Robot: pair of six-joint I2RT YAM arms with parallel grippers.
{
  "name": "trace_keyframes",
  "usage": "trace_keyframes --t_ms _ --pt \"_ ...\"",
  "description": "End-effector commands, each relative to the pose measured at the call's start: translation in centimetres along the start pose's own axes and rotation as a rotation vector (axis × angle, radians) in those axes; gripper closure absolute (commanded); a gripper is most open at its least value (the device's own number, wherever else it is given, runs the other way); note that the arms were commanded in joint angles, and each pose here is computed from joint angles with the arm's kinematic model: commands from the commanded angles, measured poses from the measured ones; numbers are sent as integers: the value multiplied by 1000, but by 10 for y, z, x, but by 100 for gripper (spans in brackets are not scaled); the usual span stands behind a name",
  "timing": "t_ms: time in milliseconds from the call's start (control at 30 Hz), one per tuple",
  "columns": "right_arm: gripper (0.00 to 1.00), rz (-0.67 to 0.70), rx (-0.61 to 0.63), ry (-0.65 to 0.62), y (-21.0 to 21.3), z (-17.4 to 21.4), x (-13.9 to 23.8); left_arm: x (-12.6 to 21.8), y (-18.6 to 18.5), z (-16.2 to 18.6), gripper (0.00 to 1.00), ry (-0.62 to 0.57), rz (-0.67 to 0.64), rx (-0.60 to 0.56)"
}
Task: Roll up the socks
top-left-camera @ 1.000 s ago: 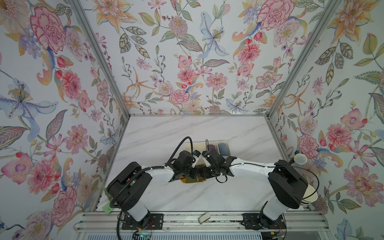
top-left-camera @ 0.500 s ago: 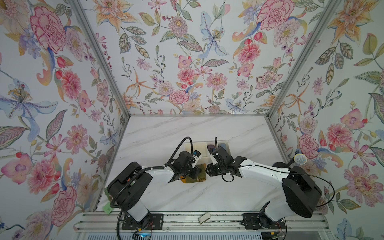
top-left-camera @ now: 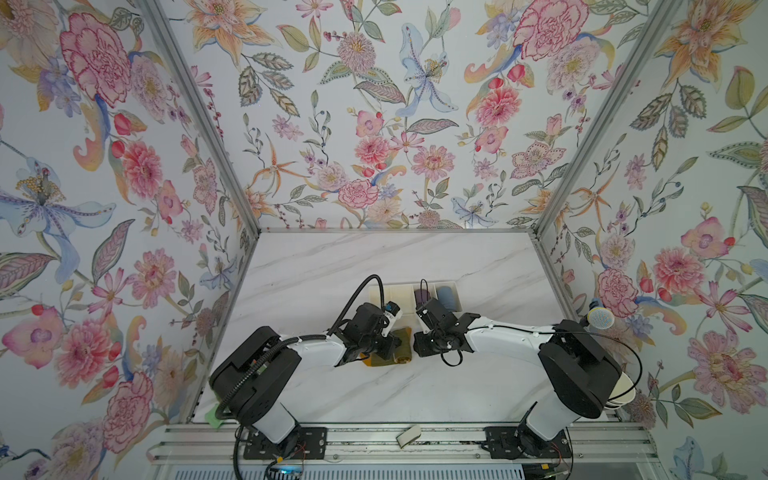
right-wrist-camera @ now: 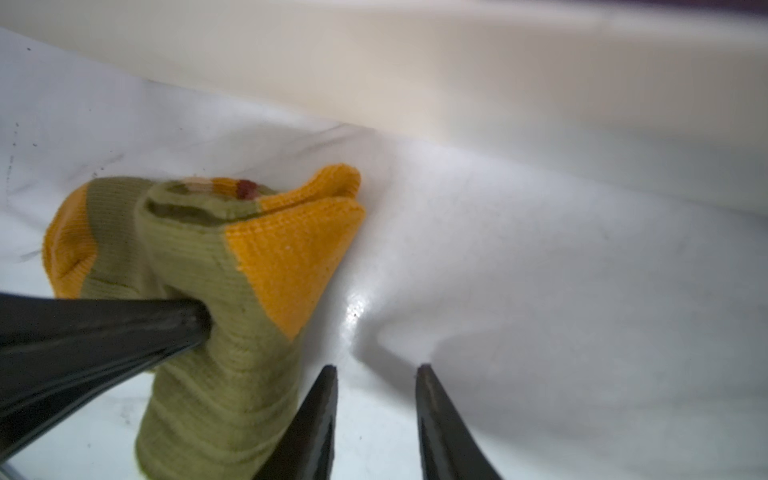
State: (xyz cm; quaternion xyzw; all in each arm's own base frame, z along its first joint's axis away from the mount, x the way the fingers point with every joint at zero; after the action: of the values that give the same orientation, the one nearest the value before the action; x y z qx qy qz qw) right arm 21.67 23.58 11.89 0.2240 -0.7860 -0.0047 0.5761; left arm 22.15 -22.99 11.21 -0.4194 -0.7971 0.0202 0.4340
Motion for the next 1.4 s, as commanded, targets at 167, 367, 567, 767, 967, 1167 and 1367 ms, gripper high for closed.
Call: trace_keyframes --t_ms 167,367,567,767,967,1167,1367 --pt "66 -11 40 -22 13 -10 -5 2 4 19 100 76 -34 27" --pt "66 -34 44 -33 15 -10 -4 2 4 19 100 78 -37 28" --pt "66 -85 53 -58 19 -10 1 4 6 20 100 78 -42 35" --pt "66 -118 71 -66 23 -10 3 6 9 23 100 79 -49 46" --pt "66 -142 87 -75 28 -10 6 14 10 21 100 54 -51 48" --pt "66 -158 97 -85 32 -12 10 17 13 23 100 45 -58 56" --pt "66 -171 107 -85 35 -13 10 19 16 27 100 38 -64 65"
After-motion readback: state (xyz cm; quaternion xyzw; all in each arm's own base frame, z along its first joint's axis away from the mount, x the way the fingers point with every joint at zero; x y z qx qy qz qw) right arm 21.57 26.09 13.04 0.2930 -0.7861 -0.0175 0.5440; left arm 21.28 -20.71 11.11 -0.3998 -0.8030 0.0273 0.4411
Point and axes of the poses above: each gripper's point midway between its finger pads, its own x axis back along the fingers, its own y axis along the line the jaws close on, z = x × y, the point moved 10 cm from there along x, back along the fingers
